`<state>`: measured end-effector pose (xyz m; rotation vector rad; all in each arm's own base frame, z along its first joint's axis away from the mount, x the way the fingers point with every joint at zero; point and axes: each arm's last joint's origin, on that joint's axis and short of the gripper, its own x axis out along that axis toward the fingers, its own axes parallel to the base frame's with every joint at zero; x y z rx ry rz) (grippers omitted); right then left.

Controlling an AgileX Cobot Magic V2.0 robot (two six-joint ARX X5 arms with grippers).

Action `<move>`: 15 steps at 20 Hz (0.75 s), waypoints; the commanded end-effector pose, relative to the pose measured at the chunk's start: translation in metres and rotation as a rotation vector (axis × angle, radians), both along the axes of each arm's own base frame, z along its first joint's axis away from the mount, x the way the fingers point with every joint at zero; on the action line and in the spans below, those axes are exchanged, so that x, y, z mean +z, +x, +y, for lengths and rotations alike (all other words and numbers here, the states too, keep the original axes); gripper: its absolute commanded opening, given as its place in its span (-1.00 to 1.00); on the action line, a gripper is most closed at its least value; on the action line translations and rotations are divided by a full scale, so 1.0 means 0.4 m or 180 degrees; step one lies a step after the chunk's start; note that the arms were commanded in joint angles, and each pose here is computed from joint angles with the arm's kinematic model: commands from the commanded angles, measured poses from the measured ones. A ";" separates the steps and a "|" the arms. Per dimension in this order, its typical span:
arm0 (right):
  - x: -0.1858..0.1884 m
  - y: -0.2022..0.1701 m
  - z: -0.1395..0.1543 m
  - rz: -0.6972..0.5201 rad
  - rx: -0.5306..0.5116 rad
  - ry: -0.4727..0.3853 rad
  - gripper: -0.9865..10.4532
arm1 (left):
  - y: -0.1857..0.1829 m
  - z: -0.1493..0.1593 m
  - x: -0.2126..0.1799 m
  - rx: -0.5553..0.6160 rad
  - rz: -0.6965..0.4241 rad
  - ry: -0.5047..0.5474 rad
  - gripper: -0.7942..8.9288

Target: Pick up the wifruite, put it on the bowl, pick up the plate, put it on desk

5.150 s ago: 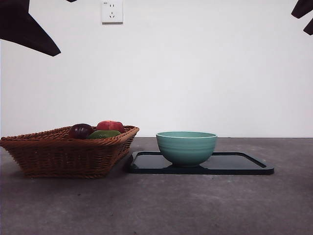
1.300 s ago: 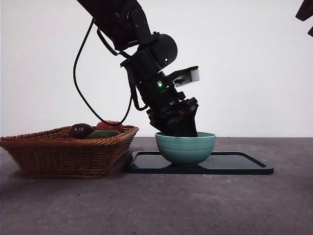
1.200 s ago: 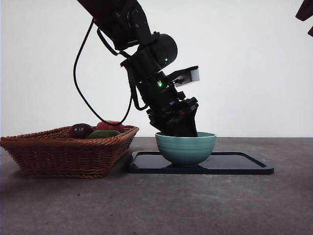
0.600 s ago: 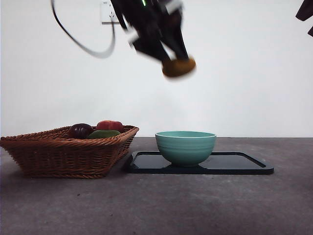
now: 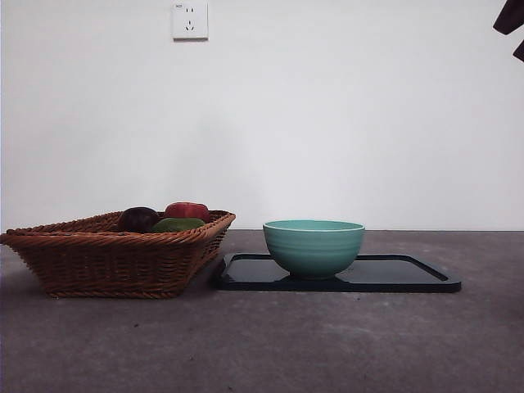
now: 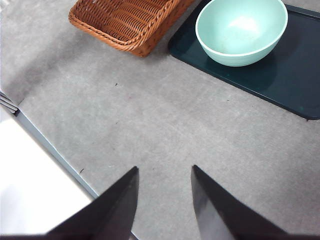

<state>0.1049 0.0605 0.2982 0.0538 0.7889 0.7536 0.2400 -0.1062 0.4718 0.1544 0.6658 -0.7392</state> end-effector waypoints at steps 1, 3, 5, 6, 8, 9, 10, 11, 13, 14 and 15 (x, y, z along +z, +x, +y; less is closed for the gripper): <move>0.007 0.003 0.004 -0.0067 0.0052 0.0005 -0.53 | -0.001 0.011 -0.041 0.0126 0.0184 -0.0028 -0.46; 0.007 0.003 0.004 -0.0067 0.0052 0.0005 -0.53 | -0.006 0.023 -0.112 0.0288 0.0345 -0.0094 -0.46; 0.007 0.003 0.004 -0.0067 0.0051 0.0005 -0.53 | 0.001 0.031 -0.189 0.0559 0.0456 -0.0113 -0.46; 0.007 0.003 0.004 -0.0067 0.0051 0.0005 -0.53 | 0.006 0.031 -0.222 0.0712 0.0476 -0.0085 -0.46; 0.007 0.003 0.004 -0.0065 0.0050 0.0006 -0.53 | 0.024 0.032 -0.292 0.1045 0.0499 0.0040 -0.46; 0.007 0.003 0.004 -0.0065 0.0050 0.0006 -0.53 | 0.035 0.031 -0.328 0.1170 0.0479 0.0097 -0.46; 0.007 0.003 0.004 -0.0065 0.0050 0.0006 -0.53 | 0.041 0.030 -0.355 0.1258 0.0451 0.0123 -0.46; 0.007 0.003 0.004 -0.0065 0.0050 0.0006 -0.53 | 0.049 0.028 -0.389 0.1350 0.0454 0.0112 -0.46; 0.007 0.003 0.004 -0.0065 0.0050 0.0006 -0.53 | 0.059 0.026 -0.446 0.1480 0.0464 0.0093 -0.46; 0.007 0.003 0.004 -0.0066 0.0050 0.0007 -0.53 | 0.064 0.024 -0.471 0.1511 0.0476 0.0092 -0.46; 0.007 0.003 0.004 -0.0065 0.0049 0.0007 -0.53 | 0.071 0.022 -0.498 0.1524 0.0487 0.0093 -0.46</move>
